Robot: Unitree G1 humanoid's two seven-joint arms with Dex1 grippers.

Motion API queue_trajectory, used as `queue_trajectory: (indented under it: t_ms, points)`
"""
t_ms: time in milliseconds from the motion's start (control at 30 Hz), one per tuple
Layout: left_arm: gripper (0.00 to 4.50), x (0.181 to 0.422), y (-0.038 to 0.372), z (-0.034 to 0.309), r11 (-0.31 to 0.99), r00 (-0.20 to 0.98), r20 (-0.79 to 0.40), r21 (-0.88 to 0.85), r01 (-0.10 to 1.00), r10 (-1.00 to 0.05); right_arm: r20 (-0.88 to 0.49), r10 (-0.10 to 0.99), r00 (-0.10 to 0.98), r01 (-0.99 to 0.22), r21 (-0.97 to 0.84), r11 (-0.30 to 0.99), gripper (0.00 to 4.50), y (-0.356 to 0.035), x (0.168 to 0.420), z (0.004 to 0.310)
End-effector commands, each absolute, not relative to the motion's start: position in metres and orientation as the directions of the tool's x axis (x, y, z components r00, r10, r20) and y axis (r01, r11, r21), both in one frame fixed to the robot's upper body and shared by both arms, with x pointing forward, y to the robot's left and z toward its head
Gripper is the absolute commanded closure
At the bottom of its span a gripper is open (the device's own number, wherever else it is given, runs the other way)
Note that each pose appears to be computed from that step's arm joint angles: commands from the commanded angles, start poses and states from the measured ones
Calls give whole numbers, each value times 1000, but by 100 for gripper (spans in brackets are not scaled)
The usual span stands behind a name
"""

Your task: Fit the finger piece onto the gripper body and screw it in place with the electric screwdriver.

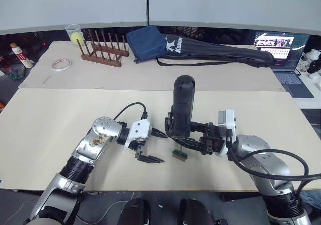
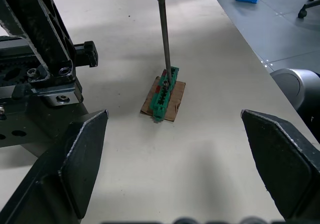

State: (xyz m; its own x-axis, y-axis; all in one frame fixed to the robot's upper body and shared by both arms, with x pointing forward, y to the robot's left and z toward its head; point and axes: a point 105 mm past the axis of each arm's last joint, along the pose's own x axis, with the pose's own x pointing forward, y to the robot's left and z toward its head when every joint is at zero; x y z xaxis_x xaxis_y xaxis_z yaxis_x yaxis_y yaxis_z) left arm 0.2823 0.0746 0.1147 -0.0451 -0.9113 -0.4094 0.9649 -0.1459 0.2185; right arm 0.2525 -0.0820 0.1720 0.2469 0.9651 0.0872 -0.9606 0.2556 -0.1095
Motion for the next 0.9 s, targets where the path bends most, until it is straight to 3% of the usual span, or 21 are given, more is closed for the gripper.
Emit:
queue_trajectory:
  t_ms: [33,300,567,900]
  points:
    - [0,284,73,122,-149,-36,-398,258,954,-917,108,972,208,-963,-149,223,258,-82,246,185]
    - [0,285,73,122,-146,-33,-395,260,954,-918,96,975,200,-966,-146,212,258,-82,247,184]
    - [0,283,74,120,-152,-40,-398,254,955,-917,191,958,214,-953,-172,247,258,-80,250,210]
    - [0,279,71,119,-162,-57,-393,241,957,-918,174,957,234,-946,-188,265,258,-80,252,202]
